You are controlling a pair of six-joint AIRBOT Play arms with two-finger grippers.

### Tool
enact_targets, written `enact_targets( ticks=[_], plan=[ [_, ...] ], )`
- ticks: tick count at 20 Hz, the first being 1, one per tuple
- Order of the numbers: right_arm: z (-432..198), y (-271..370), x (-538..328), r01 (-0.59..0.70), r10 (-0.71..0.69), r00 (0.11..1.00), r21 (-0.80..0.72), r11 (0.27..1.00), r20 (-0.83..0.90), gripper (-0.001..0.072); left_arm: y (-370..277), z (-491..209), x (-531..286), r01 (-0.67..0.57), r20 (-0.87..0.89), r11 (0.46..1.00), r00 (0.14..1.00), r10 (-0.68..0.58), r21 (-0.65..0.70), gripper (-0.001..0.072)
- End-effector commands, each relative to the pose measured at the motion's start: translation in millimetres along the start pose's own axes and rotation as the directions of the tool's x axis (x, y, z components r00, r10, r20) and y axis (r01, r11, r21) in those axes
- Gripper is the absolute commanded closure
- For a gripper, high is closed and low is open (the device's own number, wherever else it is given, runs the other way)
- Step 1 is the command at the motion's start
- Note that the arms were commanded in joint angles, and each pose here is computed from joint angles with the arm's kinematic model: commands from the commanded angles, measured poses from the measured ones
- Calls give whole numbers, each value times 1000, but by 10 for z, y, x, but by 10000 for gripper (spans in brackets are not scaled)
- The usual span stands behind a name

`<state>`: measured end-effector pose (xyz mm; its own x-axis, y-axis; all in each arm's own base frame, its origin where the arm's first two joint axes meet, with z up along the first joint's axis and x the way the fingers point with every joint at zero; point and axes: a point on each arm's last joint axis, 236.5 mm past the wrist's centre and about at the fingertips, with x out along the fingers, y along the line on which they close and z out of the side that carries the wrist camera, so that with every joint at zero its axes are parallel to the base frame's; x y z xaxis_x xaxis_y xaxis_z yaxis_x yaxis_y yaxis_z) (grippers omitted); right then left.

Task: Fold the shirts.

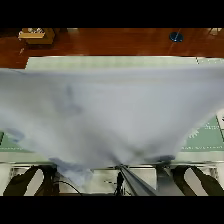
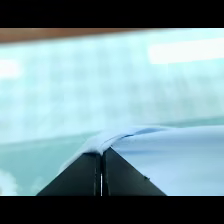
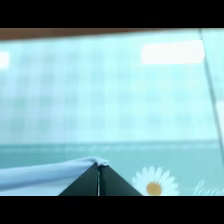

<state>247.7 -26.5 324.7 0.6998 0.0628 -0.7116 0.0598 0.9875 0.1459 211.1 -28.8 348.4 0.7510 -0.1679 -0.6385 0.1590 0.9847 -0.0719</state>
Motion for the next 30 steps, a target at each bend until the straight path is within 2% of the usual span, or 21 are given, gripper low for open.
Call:
enact_targets(
  ticks=[1,4,7,9,12,16,22,26,30],
  plan=[
    [-342,-295,963,-52,84,958,121,991,-275,703,139,-287,889,118,-209,984,967,-144,-133,685],
    [-407,-279,1652,-100,142,905,124,987,-400,703,229,-316,1656,173,-278,968,935,-219,-181,685],
    [-335,-38,2361,-151,168,891,75,986,-421,703,210,-257,2419,206,-306,957,915,-263,-206,685],
    [-118,40,2800,-145,150,930,42,989,-334,703,250,-290,2868,210,-321,954,907,-272,-215,684],
    [405,54,3248,-122,128,986,65,990,-108,703,375,-304,3385,190,-303,955,918,-256,-229,684],
    [949,-122,3562,-90,74,988,120,989,135,703,572,-86,3880,149,-178,968,966,-186,-203,685],
    [870,-305,4232,-64,38,986,158,985,162,703,525,186,4497,115,-9,993,993,-115,-41,684],
    [715,-405,4597,-51,23,989,185,981,147,702,531,241,4903,67,80,997,995,-64,-37,683],
    [581,-432,4732,-42,21,994,186,982,111,702,527,-31,5178,68,24,997,997,-67,-47,683]
  ],
)
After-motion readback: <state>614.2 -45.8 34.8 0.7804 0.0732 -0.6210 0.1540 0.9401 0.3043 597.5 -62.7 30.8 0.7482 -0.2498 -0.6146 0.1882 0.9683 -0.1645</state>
